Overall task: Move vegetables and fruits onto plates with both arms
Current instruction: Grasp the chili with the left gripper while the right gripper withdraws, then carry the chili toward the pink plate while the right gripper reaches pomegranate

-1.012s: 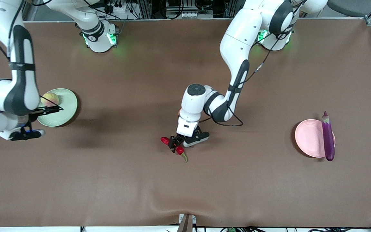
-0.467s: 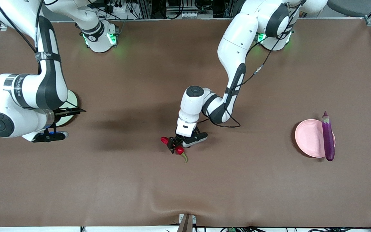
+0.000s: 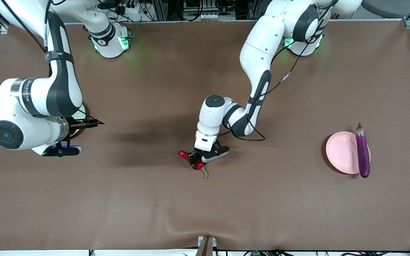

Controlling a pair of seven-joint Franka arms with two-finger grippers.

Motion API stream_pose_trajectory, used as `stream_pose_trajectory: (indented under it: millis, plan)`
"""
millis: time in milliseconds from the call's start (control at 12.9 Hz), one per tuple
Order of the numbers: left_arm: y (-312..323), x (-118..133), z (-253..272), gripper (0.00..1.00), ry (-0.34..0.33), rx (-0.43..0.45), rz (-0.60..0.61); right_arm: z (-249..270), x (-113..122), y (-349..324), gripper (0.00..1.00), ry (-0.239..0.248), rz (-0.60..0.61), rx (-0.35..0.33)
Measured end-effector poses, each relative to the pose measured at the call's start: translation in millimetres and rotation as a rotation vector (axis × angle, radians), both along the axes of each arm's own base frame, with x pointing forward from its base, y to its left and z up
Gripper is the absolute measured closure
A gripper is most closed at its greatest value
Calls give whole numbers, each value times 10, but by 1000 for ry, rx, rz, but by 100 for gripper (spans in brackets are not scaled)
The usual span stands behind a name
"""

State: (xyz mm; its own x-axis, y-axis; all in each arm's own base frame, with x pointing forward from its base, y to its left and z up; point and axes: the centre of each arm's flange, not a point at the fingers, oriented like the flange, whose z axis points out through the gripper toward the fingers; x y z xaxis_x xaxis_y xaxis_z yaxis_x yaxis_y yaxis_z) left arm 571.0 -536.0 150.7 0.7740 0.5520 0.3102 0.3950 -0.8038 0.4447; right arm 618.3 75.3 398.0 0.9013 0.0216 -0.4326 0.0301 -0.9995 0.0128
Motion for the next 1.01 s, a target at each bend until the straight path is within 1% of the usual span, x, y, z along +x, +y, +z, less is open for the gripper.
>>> stream_pose_trajectory:
  millis: [78, 311, 467, 545, 700, 778, 856, 1012]
  plan:
    - [-8, -8, -2, 62, -1, 1, -2, 13, 3, 10, 0, -1, -3, 3]
    - [-40, -4, 46, 62, -8, -6, -4, 21, 2, 11, 0, 0, -10, 5]
    - [-30, 74, 178, 62, -25, -24, 8, 23, -10, 31, 0, 9, -29, 14]
    - [5, 151, 288, 62, -36, -39, 24, 25, -16, 64, 0, 14, -51, 25]
    - [192, 398, 608, 63, -63, -74, 68, 24, -40, 263, 0, 20, -101, 42]
    - [348, 557, 795, 63, -75, -90, 100, 16, -67, 463, 0, 23, -129, 46]
    - [547, 728, 964, 63, -78, -94, 139, -5, -97, 717, 0, 20, -158, 40]
    - [1083, 1101, 1258, 63, -58, -75, 239, -107, -171, 1296, 0, -4, -203, 24]
